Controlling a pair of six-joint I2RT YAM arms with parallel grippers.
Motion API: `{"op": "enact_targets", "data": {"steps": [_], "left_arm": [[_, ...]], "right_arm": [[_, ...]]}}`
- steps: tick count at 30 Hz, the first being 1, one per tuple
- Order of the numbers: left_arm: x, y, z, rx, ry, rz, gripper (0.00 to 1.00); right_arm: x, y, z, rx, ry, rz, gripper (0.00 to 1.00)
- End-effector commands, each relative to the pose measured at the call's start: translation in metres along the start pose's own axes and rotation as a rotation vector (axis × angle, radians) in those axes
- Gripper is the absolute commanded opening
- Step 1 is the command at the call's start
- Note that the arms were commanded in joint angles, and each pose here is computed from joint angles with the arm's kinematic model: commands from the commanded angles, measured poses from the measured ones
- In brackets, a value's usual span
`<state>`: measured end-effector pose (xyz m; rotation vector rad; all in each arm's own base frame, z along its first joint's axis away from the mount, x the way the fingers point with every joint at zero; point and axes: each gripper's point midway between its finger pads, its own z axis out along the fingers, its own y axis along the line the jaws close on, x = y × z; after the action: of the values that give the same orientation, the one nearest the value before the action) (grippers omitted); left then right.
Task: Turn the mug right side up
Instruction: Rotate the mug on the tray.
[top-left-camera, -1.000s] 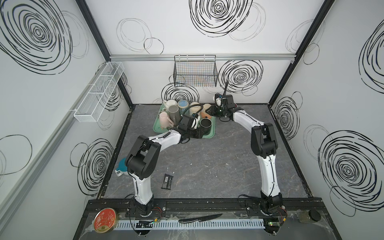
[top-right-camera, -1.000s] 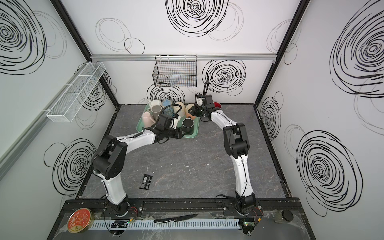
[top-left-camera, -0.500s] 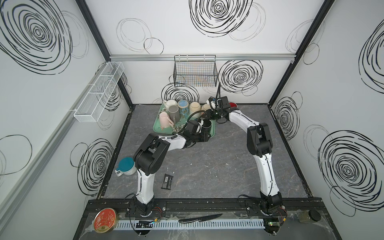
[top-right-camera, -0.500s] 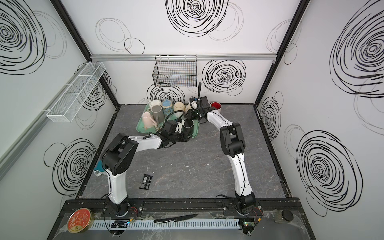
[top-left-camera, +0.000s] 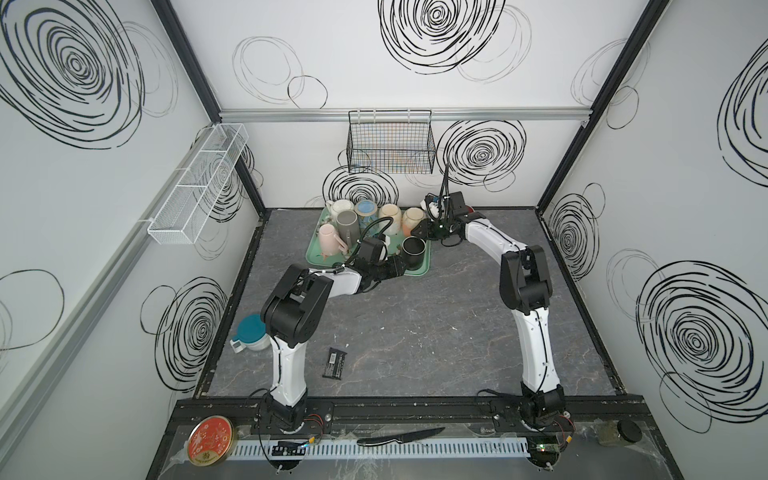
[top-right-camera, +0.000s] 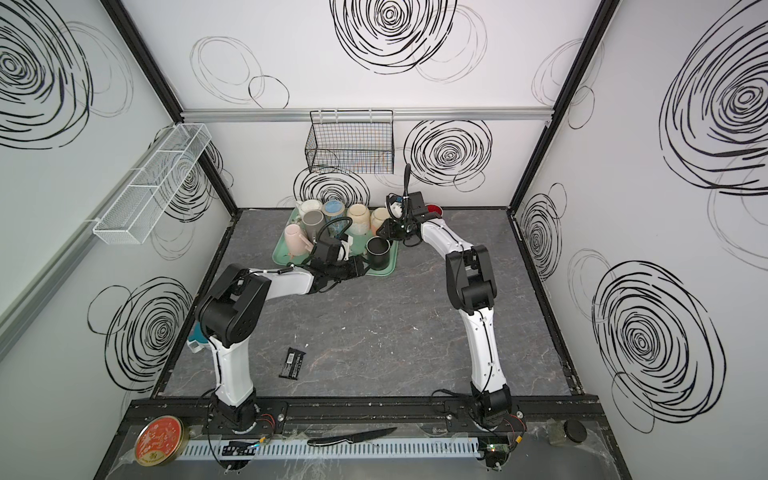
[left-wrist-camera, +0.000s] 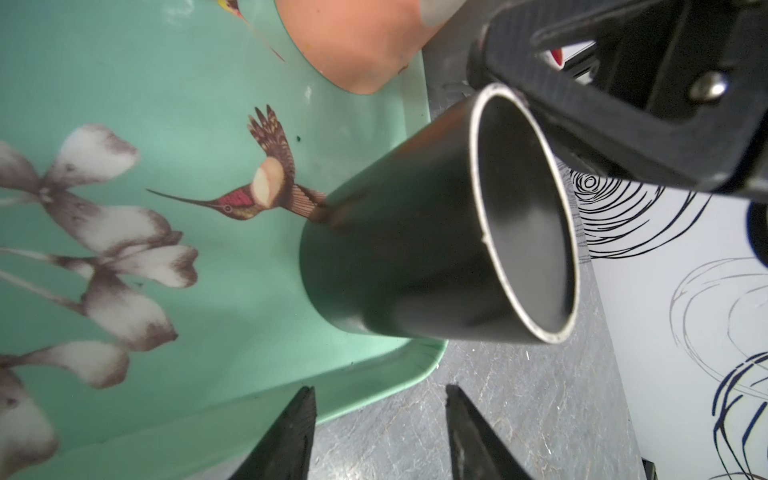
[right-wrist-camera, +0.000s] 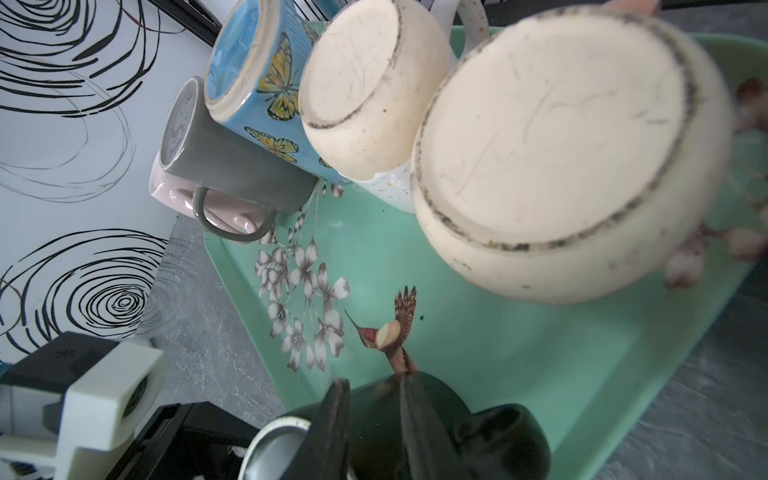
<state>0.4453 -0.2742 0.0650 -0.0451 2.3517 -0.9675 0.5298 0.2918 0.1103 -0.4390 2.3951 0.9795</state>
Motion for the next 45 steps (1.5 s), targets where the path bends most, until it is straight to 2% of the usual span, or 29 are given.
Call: {"op": "enact_targets", "data": {"steps": [1, 6, 12, 18, 25, 33, 45], "left_arm": [[-0.027, -0.013, -0.006, 0.028, -0.068, 0.011, 0.54], [-0.036, -0.016, -0.005, 0.03, -0.08, 0.014, 0.54], [-0.037, -0.016, -0.008, 0.013, -0.088, 0.019, 0.54], [-0.009, -0.018, -0.007, -0.013, -0.042, 0.043, 0.54], [0.018, -0.032, 0.008, 0.004, 0.018, 0.063, 0.54], [0.001, -0.035, 0.011, 0.014, -0.002, 0.058, 0.54], [-0.028, -0.005, -0.005, -0.04, -0.062, 0.015, 0.54]], "right_arm": [[0.022, -0.01, -0.012, 0.072, 0.072, 0.037, 0.27], [0.023, -0.018, -0.024, 0.123, 0.08, 0.079, 0.27], [0.011, -0.028, -0.043, 0.105, 0.033, 0.174, 0.29], [-0.003, -0.046, -0.055, 0.1, -0.032, 0.231, 0.3], [0.015, -0.046, -0.039, 0.097, 0.025, 0.241, 0.29], [0.037, -0.035, -0.028, 0.101, 0.101, 0.198, 0.25], [0.085, -0.008, -0.023, 0.051, 0.206, 0.191, 0.23]]}}
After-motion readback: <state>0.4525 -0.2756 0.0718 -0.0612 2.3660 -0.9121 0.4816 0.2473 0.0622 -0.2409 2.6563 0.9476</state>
